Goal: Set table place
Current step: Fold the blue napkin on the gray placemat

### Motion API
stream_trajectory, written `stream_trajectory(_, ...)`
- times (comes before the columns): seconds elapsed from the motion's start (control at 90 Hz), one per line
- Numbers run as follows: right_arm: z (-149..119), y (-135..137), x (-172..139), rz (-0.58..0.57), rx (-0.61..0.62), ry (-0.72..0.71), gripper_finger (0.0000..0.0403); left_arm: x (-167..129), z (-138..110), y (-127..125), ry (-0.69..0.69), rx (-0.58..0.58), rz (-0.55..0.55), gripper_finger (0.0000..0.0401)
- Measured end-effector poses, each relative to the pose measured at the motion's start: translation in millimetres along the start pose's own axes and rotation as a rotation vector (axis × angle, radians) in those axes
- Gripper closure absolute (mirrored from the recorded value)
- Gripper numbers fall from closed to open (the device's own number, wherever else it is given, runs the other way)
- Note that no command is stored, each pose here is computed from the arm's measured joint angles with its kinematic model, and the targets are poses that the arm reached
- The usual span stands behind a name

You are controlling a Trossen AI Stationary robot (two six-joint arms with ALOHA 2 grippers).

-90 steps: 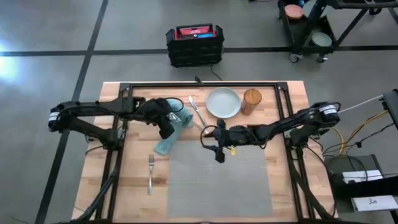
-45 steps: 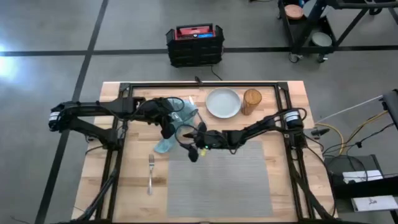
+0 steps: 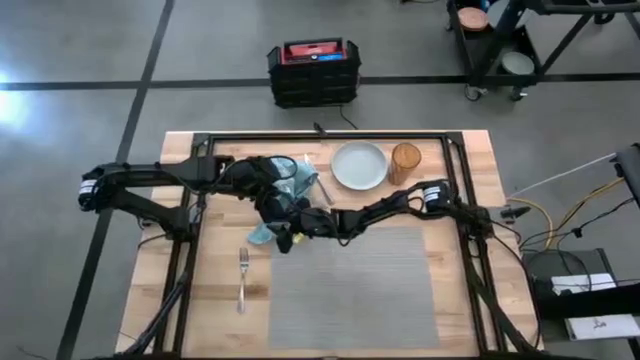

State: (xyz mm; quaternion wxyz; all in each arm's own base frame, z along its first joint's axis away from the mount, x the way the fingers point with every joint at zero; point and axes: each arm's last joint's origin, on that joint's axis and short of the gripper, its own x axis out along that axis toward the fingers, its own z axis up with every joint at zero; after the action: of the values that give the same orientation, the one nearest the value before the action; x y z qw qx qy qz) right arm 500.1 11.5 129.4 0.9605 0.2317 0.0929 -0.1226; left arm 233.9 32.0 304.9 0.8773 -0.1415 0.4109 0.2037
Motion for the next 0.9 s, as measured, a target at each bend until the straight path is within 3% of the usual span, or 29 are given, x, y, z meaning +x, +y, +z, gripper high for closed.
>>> stream_trajectory(0.167,4.5,-7.2,2.3,-0.03,-0.065,0.0,0.0251,-0.2,0.2,0.0,-0.002,0.005,-0.001,0.0401)
stream_trajectory(0.422,7.4,-12.4,0.8,-0.052,-0.163,0.055,0.0393,-0.7,0.5,0.0,-0.007,0.035,-0.001,0.0401)
stream_trajectory(0.611,23.5,-6.4,-6.3,-0.054,-0.2,0.051,0.0397,-5.4,2.4,0.2,-0.016,0.042,-0.005,0.0401)
stream_trajectory(0.9,73.6,7.8,-35.4,-0.071,-0.358,0.083,0.0402,-31.4,5.5,3.6,-0.052,0.069,-0.015,0.0401)
